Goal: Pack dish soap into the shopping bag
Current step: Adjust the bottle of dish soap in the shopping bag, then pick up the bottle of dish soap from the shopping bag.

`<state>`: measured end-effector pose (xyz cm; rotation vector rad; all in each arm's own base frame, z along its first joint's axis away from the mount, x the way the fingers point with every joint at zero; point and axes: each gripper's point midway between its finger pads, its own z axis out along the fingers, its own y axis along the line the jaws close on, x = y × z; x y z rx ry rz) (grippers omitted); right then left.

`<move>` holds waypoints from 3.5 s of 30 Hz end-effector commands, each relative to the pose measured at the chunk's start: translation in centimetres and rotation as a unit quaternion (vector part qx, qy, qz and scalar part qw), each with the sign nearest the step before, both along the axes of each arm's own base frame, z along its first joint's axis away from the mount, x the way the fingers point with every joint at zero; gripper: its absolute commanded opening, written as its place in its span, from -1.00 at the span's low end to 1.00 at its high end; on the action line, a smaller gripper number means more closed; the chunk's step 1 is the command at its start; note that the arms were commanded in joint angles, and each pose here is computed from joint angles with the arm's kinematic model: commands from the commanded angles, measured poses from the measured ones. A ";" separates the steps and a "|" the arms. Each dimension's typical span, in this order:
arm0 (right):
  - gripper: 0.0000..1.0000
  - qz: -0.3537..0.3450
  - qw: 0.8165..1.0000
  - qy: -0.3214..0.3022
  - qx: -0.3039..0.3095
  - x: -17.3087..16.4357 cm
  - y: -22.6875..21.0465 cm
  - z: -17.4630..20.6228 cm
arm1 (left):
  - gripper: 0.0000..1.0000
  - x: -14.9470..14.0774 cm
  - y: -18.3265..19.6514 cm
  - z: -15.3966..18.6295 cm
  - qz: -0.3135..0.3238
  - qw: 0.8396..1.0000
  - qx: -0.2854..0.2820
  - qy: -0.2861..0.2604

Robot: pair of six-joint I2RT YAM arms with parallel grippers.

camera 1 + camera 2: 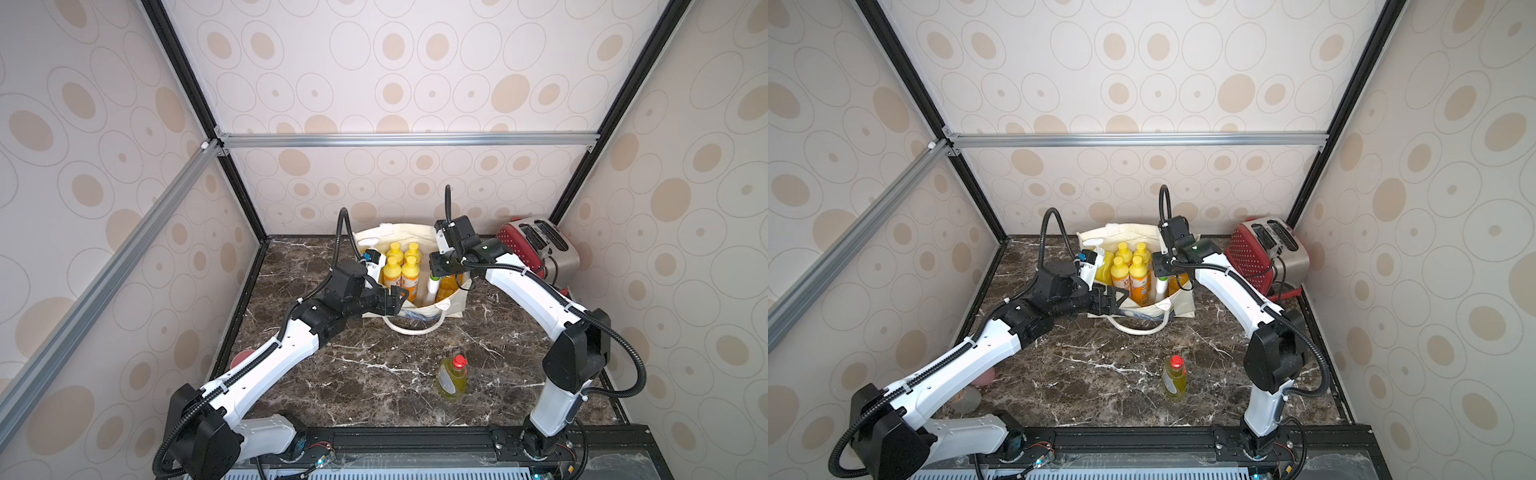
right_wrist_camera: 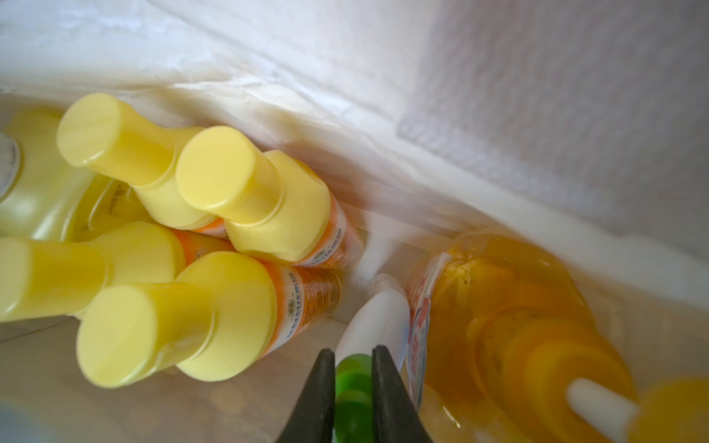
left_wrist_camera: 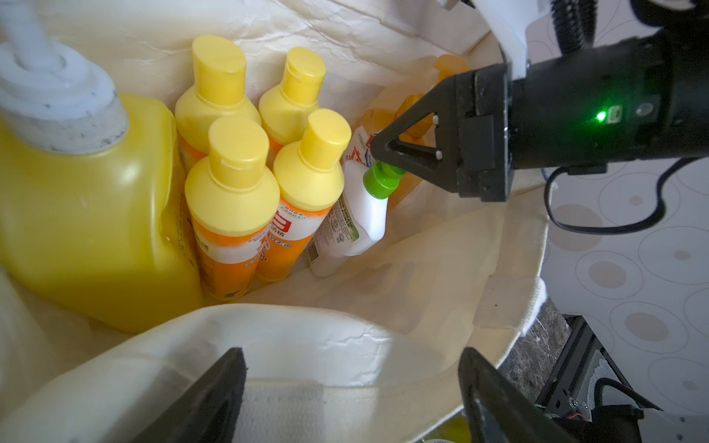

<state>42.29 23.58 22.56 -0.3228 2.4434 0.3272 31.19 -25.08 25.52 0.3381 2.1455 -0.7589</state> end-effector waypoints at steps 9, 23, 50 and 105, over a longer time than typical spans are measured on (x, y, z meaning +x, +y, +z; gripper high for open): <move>-0.59 0.045 0.996 0.079 0.027 -4.5 0.6 -1.5 | 0.71 -0.5 0.6 -0.8 0.005 1.000 0.019 0.008; -0.37 0.073 0.989 0.083 0.103 -4.3 3.5 -1.4 | 0.71 -1.5 1.4 1.2 0.006 1.000 0.010 -0.002; 0.10 0.072 0.996 0.059 -0.001 -4.5 1.6 -0.8 | 0.72 -3.3 4.3 0.4 0.029 0.998 0.060 0.000; -0.03 0.021 0.995 0.012 -0.100 -2.7 0.5 1.1 | 0.47 -4.0 -1.9 -2.9 -0.078 0.994 0.050 0.061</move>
